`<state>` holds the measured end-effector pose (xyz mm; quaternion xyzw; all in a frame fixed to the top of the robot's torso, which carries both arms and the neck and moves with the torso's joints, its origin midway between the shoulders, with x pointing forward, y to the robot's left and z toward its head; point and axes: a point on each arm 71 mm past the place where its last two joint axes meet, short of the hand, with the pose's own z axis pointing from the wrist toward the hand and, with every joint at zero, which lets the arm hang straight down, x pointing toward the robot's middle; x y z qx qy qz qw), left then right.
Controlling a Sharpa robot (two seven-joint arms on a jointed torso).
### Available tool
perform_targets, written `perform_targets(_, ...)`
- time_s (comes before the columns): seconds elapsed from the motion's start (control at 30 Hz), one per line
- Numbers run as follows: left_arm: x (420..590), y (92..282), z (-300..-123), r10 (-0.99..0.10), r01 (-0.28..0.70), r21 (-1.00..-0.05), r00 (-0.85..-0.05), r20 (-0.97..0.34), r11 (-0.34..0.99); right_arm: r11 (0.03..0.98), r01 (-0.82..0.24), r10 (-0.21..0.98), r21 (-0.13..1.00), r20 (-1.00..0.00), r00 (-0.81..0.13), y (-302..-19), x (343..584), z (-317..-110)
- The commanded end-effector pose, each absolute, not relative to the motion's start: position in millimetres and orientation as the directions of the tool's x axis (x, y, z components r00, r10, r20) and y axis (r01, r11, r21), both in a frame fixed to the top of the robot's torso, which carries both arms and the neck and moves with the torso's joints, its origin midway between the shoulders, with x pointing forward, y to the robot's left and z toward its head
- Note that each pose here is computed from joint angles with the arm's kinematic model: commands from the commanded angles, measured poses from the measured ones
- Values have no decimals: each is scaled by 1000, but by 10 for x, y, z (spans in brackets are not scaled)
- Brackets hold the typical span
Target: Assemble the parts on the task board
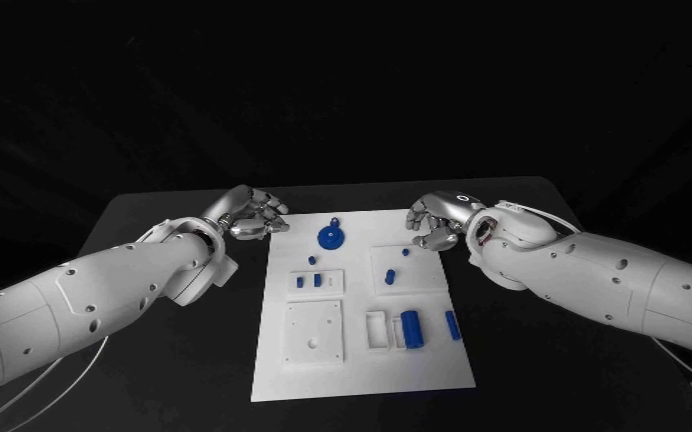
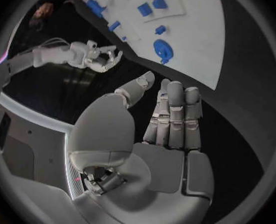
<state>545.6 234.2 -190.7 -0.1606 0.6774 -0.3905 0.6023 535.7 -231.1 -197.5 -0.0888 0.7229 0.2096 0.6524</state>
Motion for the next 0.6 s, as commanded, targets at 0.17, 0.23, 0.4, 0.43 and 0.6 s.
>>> perform_targets(0.17,5374,2331,-1837,-884,113,-925,-271,-381,364,900,-434,-11,46,-992,-128,-2210,5312,-2109)
perform_targets(0.23,5366,2330,-1817,-890,110,-932,-279,-362,345,898,-438,-25,34,-991,-128,-2182,5306,-2133)
perform_targets(0.4,5357,2328,-1784,-898,107,-941,-282,-338,321,896,-443,-51,9,-991,-123,-2123,5295,-2187)
perform_targets(0.43,5355,2327,-1783,-899,105,-943,-284,-334,317,895,-446,-60,0,-991,-120,-2112,5294,-2196)
perform_targets(0.6,5351,2324,-1782,-902,99,-947,-288,-321,305,893,-449,-62,-4,-991,-115,-2069,5283,-2227)
